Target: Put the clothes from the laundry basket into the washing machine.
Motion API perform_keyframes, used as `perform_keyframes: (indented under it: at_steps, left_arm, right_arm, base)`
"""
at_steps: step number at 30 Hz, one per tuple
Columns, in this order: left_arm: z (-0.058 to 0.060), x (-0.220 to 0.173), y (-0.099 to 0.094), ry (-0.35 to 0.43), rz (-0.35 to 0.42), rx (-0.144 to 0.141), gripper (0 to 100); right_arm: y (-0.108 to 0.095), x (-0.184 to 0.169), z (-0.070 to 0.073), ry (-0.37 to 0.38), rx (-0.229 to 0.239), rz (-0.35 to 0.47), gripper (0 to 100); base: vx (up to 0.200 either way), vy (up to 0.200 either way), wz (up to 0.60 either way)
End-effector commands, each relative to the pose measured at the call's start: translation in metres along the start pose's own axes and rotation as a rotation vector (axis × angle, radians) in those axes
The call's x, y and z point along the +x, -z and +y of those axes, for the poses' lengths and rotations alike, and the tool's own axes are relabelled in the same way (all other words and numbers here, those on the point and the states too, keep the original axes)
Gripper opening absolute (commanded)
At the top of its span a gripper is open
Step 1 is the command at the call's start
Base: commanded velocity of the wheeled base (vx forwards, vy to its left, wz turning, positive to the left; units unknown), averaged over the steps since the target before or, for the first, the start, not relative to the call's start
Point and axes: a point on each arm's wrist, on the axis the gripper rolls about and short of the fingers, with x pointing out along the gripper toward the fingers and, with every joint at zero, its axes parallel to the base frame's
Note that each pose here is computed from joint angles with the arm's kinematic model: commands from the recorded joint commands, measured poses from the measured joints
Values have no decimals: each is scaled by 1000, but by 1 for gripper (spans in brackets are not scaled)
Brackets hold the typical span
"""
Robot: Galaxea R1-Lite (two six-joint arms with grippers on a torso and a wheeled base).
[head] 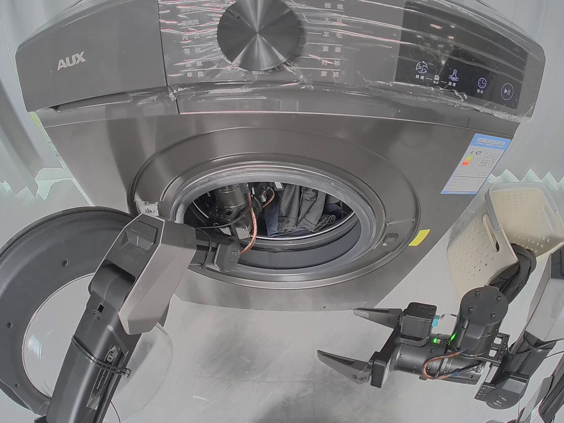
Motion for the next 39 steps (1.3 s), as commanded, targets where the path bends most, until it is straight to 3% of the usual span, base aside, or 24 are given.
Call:
perform_keyframes:
  at_steps: [1, 4, 5, 8, 16, 17, 21, 25, 26, 31, 32, 35, 39]
  left_arm:
    - [3, 0, 10, -6, 13, 2, 0]
    - [2, -1, 13, -4, 20, 4, 0]
    - [2, -1, 14, -4, 21, 4, 100]
    - [-4, -1, 9, 5, 11, -8, 100]
    - [-18, -22, 4, 37, 84, 6, 100]
    - [-24, -38, -1, 50, 131, 21, 100]
    - [-28, -71, -8, 109, 211, 91, 100]
    - [-39, -107, -12, 184, 280, 118, 100]
    - [-46, -129, -14, 219, 314, 132, 100]
    - [-53, -181, -21, 282, 393, 197, 100]
    - [-53, -181, -21, 282, 393, 197, 100]
    - [-59, -217, -43, 377, 410, 189, 100]
    - [-53, -249, -64, 422, 403, 180, 100]
  right_arm:
    - [2, 1, 0, 0, 3, 7, 100]
    - [1, 1, 0, 0, 1, 6, 100]
    - [1, 1, -1, 1, 2, 6, 100]
    - [2, 0, -1, 3, 4, 7, 100]
    - [2, 0, -1, 3, 4, 8, 100]
    - [2, 0, -1, 3, 3, 8, 100]
    - [2, 0, -1, 3, 3, 11, 100]
    - [2, 0, 0, 0, 2, 12, 100]
    - [3, 0, 0, -3, 4, 14, 100]
    - [4, 0, 5, -17, 2, 19, 100]
    - [4, 0, 5, -17, 2, 19, 100]
    - [4, -2, 5, -17, 1, 19, 100]
    - [1, -5, 6, -15, 7, 10, 100]
  base:
    - [0, 0, 0]
    - [0, 0, 0]
    - [0, 0, 0]
    - [0, 0, 0]
    - [0, 0, 0]
    - [0, 0, 0]
    - [0, 0, 0]
    - [0, 0, 0]
    - [0, 0, 0]
    - [0, 0, 0]
    - [0, 0, 0]
    - [0, 0, 0]
    - [0, 0, 0]
